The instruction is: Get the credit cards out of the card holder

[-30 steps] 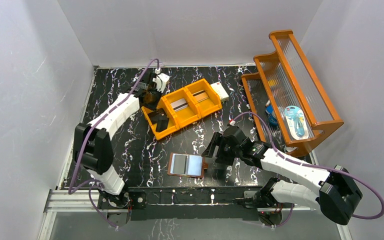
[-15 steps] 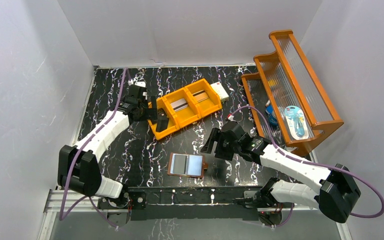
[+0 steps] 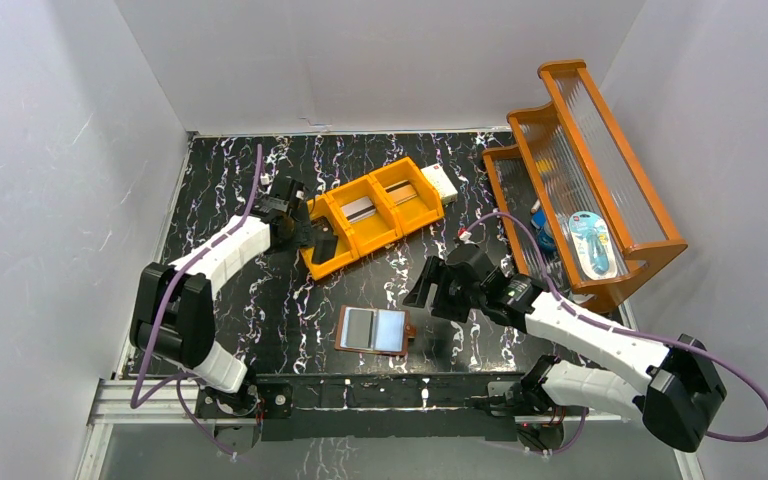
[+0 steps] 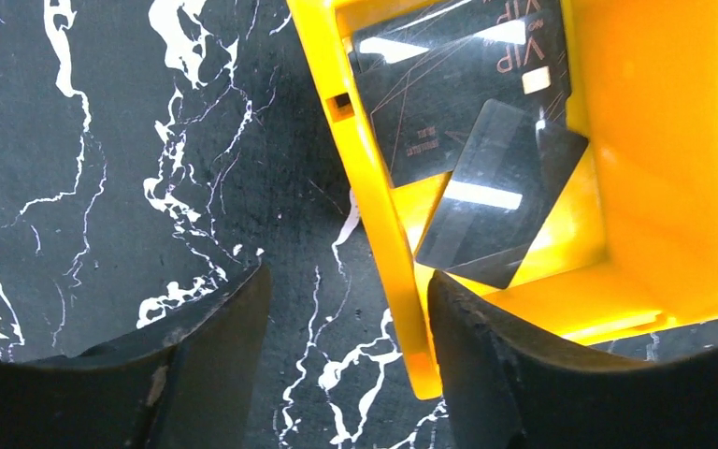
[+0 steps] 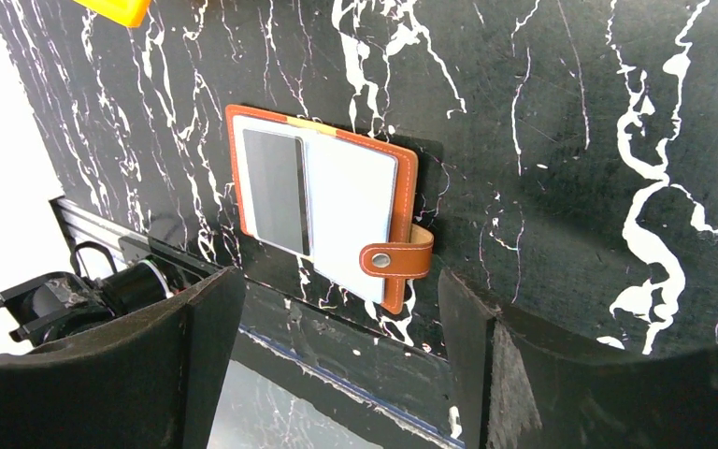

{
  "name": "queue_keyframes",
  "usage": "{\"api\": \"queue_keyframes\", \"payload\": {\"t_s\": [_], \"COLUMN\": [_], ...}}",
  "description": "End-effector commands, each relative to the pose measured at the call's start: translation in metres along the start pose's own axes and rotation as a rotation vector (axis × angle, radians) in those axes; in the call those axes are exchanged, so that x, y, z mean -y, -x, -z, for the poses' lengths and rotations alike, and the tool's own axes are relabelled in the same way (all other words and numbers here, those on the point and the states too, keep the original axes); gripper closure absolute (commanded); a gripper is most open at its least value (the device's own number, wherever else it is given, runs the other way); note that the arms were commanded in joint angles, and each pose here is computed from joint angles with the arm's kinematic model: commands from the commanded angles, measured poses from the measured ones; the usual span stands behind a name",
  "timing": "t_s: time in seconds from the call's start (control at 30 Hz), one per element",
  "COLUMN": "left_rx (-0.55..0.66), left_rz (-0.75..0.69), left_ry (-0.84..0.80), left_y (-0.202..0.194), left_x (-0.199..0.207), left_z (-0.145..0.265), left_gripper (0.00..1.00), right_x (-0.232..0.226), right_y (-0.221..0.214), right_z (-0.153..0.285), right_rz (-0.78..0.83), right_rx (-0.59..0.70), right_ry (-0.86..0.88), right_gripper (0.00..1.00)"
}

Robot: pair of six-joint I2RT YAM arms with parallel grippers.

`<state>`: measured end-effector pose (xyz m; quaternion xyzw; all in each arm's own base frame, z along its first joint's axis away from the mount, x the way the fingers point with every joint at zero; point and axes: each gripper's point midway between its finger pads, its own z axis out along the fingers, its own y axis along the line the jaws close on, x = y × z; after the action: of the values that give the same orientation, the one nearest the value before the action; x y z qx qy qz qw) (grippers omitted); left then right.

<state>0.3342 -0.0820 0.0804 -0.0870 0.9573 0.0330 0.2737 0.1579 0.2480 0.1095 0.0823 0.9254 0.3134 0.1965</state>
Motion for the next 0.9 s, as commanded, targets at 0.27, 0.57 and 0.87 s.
{"api": "queue_keyframes", "payload": {"t_s": [0.27, 0.57, 0.87], "left_rx": [0.029, 0.068, 0.058], "left_rz": [-0.144, -0.283, -0.261], "left_ry": [-0.016, -0.142, -0.183], "left_y": [-0.008, -0.004, -0.003], "left_x": [-0.011, 0.005, 0.014], "left_z": [0.000, 0.003, 0.005], "left_gripper": [0.69, 0.88, 0.77], "right_x": [0.002, 0.005, -0.002], "right_y": [-0.001, -0.004, -0.003], "right_z": [-0.006, -0.009, -0.007], "right_rz": [-0.021, -0.027, -0.018], "right_rx": [-0.009, -0.014, -0.017], "right_ry": [-0.004, -0.007, 0.014], "right_gripper": [0.16, 0.15, 0.15]}}
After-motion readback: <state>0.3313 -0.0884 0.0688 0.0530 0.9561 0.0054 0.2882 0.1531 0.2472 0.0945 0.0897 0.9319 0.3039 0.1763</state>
